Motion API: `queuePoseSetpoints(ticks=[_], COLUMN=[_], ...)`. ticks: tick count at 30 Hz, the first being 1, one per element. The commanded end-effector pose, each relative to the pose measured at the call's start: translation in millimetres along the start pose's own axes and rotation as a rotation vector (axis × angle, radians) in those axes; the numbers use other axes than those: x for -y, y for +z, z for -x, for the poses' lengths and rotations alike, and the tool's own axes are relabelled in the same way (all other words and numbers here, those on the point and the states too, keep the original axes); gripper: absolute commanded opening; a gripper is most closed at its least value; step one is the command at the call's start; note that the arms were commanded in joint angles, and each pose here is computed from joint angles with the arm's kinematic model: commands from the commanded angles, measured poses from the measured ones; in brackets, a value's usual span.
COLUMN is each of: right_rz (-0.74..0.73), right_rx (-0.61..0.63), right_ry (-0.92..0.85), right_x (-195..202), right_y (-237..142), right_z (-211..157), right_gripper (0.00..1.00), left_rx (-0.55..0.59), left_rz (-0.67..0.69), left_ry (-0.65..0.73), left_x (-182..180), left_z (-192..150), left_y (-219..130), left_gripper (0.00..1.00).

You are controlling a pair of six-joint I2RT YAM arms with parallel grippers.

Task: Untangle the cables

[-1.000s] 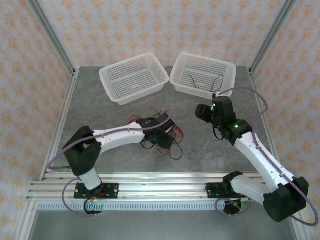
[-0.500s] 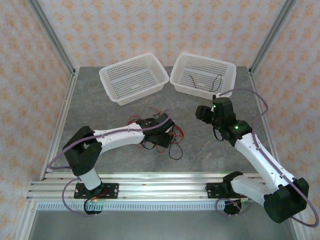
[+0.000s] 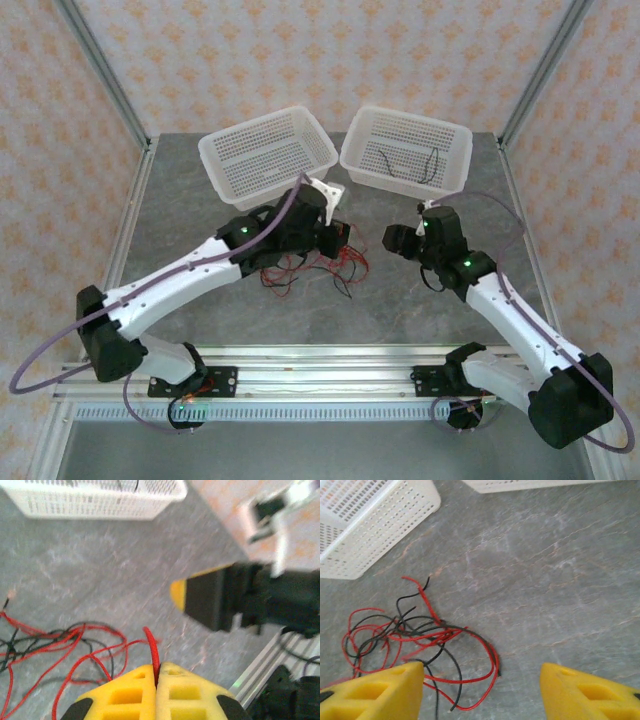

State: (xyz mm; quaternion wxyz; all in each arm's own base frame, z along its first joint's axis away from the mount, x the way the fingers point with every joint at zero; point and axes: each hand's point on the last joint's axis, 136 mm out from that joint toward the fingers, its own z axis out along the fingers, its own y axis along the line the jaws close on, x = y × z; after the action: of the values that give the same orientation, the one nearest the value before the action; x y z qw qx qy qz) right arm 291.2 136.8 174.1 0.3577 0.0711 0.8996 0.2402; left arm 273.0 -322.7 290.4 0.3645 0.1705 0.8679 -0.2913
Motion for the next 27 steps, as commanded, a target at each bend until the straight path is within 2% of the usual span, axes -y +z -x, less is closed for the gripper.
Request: queuePoseSetpoints(ticks=[1,7,19,27], right_rz=[0.147,0.315,0.368,0.354], right_rx=[0.007,-0.031,-0.076,0.067], right_ry=[0.024,0.079,0.103,0.105], right_x=[-25,-51,-85,-89], right_y=[-1,5,31,-2], right_z=[1,-13,-34,-9], right_gripper=[0.61,0.59,0.57,0.51], left_rx=[0.018,0.095,0.181,0.210], left_rz=[0.025,0.031,0.056,0.114], left_ry=[0.027,0.024,0.027,-0.014], left_x=[0,5,7,-16], left_z=[8,33,66,76], left_y=[-10,-26,-43,-45], left_gripper=[0.00,0.00,0.00,0.00])
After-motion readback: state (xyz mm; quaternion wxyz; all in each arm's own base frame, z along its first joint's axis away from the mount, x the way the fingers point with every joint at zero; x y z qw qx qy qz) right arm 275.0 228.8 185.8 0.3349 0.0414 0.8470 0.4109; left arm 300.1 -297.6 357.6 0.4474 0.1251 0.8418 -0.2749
